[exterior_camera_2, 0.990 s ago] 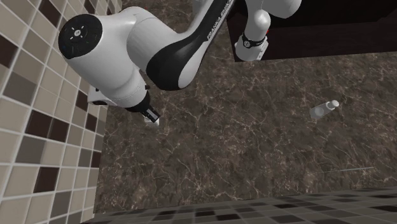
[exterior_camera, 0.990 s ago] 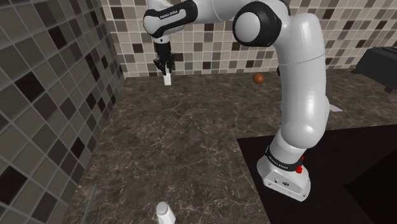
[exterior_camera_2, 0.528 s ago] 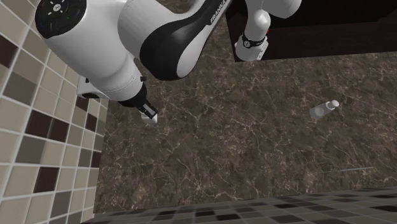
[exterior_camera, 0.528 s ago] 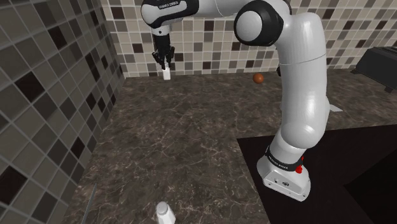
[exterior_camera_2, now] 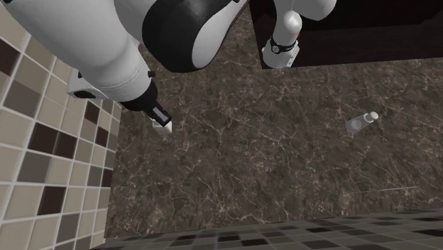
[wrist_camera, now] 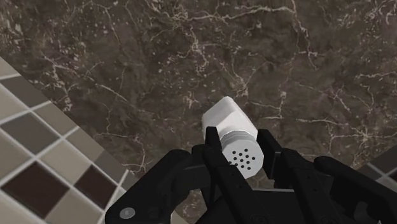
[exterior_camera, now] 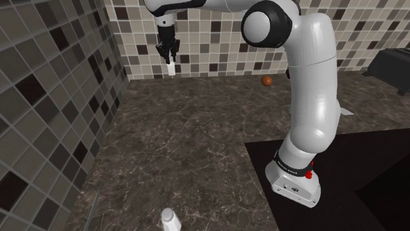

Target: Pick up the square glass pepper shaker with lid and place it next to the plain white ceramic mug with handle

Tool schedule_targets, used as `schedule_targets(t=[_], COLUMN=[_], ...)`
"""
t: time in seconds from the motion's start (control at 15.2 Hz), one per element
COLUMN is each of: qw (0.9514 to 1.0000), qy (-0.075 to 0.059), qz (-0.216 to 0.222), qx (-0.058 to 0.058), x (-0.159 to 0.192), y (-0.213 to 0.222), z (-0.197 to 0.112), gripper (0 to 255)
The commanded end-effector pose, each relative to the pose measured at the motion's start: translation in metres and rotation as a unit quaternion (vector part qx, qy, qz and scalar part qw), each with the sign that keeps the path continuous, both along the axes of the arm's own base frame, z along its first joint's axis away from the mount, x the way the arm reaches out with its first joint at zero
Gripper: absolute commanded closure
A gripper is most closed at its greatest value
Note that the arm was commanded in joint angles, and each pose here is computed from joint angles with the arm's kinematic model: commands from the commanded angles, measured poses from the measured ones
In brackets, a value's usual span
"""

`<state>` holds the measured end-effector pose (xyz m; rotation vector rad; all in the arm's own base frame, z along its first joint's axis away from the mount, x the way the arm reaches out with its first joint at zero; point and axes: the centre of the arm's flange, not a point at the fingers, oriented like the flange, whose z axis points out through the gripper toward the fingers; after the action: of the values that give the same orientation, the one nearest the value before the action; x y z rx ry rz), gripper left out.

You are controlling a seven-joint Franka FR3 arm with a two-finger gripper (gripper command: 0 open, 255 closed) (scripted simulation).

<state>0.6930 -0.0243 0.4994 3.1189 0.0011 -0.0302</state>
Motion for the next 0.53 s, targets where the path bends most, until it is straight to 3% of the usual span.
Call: schedule_targets(t=[0.0, 0.46], qw=[1.0, 1.0], qy=[0.0, 0.0], qz=[0.0, 0.0], qx=[0.0, 0.0], x=[0.0, -0.012], y=[-0.001, -0.005], z=[0.011, 0.039], gripper=[255, 255])
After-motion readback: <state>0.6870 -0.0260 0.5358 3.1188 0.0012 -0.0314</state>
